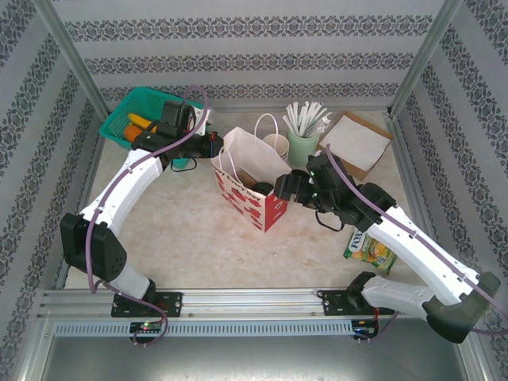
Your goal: Pack the takeout coffee
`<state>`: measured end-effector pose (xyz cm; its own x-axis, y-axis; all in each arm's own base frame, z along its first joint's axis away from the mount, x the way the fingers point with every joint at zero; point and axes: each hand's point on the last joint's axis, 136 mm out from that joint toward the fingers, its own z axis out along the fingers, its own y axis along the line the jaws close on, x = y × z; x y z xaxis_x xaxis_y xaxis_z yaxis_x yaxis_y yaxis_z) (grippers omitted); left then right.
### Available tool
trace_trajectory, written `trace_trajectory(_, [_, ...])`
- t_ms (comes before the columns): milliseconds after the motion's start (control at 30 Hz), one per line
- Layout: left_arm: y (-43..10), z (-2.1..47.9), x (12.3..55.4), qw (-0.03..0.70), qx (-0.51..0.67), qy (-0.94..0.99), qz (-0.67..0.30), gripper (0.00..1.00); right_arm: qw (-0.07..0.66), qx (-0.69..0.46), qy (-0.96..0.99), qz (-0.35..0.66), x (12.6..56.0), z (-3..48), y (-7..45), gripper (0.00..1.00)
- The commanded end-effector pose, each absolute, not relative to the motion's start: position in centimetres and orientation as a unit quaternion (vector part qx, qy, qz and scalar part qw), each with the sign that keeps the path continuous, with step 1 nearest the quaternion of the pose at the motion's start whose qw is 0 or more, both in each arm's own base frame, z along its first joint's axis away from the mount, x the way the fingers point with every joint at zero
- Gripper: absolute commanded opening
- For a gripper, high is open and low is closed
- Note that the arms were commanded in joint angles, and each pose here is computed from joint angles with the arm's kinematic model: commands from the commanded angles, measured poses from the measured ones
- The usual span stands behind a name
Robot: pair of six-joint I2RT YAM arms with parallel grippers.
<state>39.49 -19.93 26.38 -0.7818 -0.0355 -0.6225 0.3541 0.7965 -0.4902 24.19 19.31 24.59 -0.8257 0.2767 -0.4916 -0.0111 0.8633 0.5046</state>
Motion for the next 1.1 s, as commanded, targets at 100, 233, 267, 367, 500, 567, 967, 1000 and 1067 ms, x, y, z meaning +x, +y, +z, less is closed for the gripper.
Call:
trace_trajectory(100, [-20.4,27.1,39.9,0.331,0.083,0.886,-0.314,0.0,0.305,0.078,0.918,0.241,25.2,24.9,20.0,0.89])
trace_trajectory(233, [-20.4,27.4,39.9,0.333,0.082,0.885,-0.314,0.0,0.313,0.082,0.915,0.239,25.9,24.7,20.4,0.81])
trace_trajectory(267, [-20.3,27.4,39.9,0.333,0.082,0.886,-0.312,0.0,0.313,0.083,0.917,0.234,26.0,24.6,20.4,0.78])
trace_trajectory(367, [-20.3,27.5,39.9,0.332,0.081,0.886,-0.312,0.01,0.315,0.082,0.918,0.227,26.4,24.7,20.5,0.67])
trace_trajectory(500, [-20.3,27.6,39.7,0.332,0.076,0.885,-0.316,0.05,0.324,0.068,0.914,0.234,27.1,25.7,21.1,0.61])
trace_trajectory(567, [-20.3,27.8,39.8,0.334,0.071,0.884,-0.32,0.1,0.332,0.06,0.911,0.236,27.5,26.4,21.4,0.55])
trace_trajectory(967, [-19.3,29.9,39.2,0.373,0.039,0.87,-0.321,0.55,0.348,0.038,0.907,0.235,29.5,27.4,22.1,0.26])
trace_trajectory(1000, [-19.0,29.9,39.1,0.377,0.034,0.869,-0.318,0.63,0.348,0.035,0.908,0.23,29.6,27.4,22.0,0.24])
trace_trajectory(1067, [-18.4,30.3,39.0,0.388,0.022,0.868,-0.31,0.76,0.348,0.022,0.91,0.225,29.9,27.6,22.0,0.18])
